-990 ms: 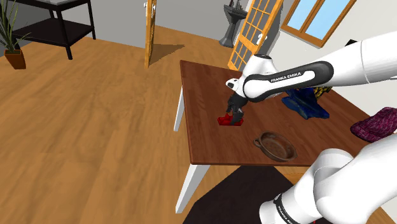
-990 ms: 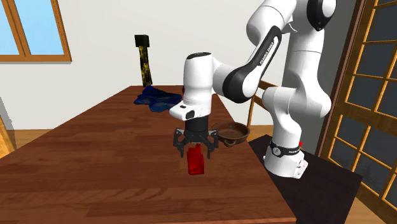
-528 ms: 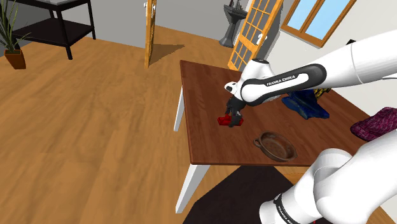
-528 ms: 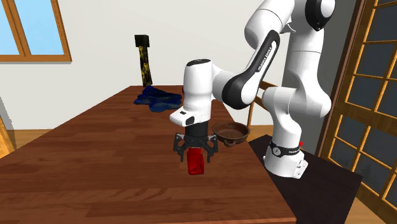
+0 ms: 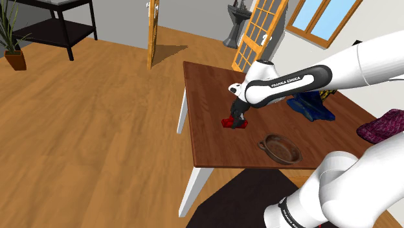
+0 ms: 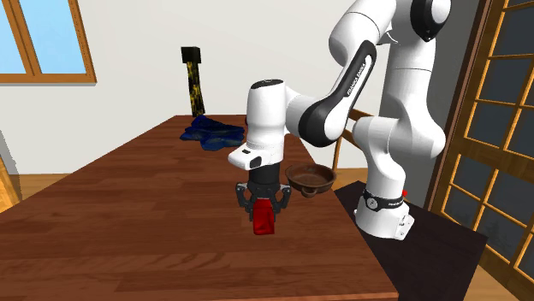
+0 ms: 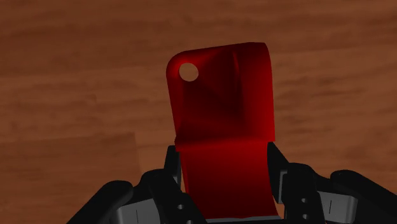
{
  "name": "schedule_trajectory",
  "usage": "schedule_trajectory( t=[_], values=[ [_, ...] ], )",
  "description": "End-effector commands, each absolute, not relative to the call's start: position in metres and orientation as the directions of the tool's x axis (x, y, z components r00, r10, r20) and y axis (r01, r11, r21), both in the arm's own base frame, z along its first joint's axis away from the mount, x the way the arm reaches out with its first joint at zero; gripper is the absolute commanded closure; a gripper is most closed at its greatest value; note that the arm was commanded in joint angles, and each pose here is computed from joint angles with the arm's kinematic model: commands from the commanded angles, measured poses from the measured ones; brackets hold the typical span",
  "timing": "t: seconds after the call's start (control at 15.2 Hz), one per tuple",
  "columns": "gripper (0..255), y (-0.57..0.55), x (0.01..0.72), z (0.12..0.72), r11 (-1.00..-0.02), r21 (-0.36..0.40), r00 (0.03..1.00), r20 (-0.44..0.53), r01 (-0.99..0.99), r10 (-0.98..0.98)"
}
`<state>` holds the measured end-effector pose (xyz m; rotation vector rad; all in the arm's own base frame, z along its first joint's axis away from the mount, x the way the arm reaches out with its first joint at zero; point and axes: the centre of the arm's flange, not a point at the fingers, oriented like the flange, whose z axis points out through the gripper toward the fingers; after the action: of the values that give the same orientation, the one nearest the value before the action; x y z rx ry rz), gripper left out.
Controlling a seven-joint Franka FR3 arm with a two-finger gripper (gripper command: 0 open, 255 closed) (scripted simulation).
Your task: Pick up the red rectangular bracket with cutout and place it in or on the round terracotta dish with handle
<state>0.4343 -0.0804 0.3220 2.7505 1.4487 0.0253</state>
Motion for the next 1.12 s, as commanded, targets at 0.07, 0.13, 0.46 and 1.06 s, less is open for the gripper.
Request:
schedule_trajectory(
  t=[0.07, 0.13, 0.46, 1.06],
  values=[
    [255, -0.08, 0.434, 0.322, -0.565, 0.036, 0.566, -0.001, 0.824, 0.825],
    [255, -0.08, 0.434, 0.322, -0.565, 0.036, 0.566, -0.001, 0.824, 0.825],
    [255, -0.08, 0.434, 0.338, -0.565, 0.036, 0.566, -0.001, 0.824, 0.825],
    [255, -0.08, 0.434, 0.385, -0.565, 0.036, 0.566, -0.001, 0.824, 0.825]
  ],
)
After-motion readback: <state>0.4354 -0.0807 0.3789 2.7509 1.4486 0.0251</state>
